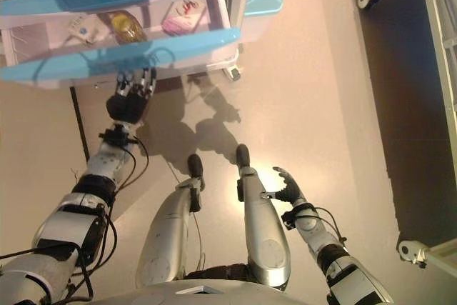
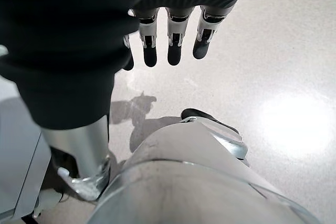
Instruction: Open the drawer and pick up the medicine
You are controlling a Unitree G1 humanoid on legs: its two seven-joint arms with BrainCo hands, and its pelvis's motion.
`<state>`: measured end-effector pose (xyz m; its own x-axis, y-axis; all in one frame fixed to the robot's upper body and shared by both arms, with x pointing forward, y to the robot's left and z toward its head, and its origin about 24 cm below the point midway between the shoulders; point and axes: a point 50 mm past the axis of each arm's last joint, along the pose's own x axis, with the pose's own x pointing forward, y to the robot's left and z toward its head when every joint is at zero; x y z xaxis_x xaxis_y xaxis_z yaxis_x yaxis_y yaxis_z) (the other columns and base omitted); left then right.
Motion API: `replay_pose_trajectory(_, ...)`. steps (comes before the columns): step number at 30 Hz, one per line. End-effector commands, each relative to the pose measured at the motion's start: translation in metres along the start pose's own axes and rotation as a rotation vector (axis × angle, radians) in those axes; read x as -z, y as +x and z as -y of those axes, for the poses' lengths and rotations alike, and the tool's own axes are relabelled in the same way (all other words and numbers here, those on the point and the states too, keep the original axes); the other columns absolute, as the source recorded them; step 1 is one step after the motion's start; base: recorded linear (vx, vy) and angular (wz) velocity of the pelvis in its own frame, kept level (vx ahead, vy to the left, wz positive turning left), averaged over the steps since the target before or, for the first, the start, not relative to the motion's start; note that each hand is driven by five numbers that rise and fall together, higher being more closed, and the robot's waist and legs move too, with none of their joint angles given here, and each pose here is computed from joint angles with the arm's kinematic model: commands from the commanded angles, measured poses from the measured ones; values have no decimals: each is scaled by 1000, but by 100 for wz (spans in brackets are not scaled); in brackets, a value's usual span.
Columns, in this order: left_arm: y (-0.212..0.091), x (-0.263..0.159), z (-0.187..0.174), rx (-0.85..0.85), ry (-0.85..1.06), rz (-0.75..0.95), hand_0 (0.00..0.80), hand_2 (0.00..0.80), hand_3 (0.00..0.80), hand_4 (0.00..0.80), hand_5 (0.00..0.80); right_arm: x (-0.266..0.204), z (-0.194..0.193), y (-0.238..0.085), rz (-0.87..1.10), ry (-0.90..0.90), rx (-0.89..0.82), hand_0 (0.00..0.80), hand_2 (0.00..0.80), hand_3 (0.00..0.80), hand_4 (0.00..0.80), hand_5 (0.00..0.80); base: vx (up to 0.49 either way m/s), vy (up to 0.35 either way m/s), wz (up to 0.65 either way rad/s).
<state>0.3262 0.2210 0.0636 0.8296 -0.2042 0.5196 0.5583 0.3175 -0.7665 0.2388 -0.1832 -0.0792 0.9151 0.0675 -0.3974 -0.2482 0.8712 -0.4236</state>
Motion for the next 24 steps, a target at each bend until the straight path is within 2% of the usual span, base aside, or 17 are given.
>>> replay_pose_trajectory(1,34,35,75,695,-104,-80,800,800,800,800,800,22,12,-17,-51,-37,31,0,0,0,0,0,-31,31,17)
replay_pose_trajectory(3,-1,60,62,672,-194,-157,800,800,800,800,800,25,17,-18,-54,-68,24,0,0,0,0,0,-32,25,12)
replay_pose_trajectory(7,-42,86,47,599,-273,-282,800,800,800,800,800,26,22,-18,-57,-94,10,0,0,0,0,0,-25,-23,16)
replay_pose_trajectory(12,-109,109,28,399,-420,-395,800,800,800,800,800,30,28,-20,-75,-122,-17,0,0,0,0,0,30,-80,24)
replay_pose_trajectory(15,-160,111,15,173,-502,-423,800,800,800,800,800,34,28,-23,-88,-118,-19,0,0,0,0,0,48,-98,19)
replay_pose_trajectory(18,-215,109,5,-150,-576,-388,800,800,800,800,800,40,27,-27,-105,-100,-9,0,0,0,0,0,59,-92,36)
replay_pose_trajectory(21,-263,108,6,-384,-599,-417,800,800,800,800,800,49,25,-32,-148,-77,8,0,0,0,0,0,112,-52,18)
replay_pose_trajectory(24,-288,104,6,-527,-582,-479,800,800,800,800,800,61,24,-38,-214,-94,12,0,0,0,0,0,108,-16,29)
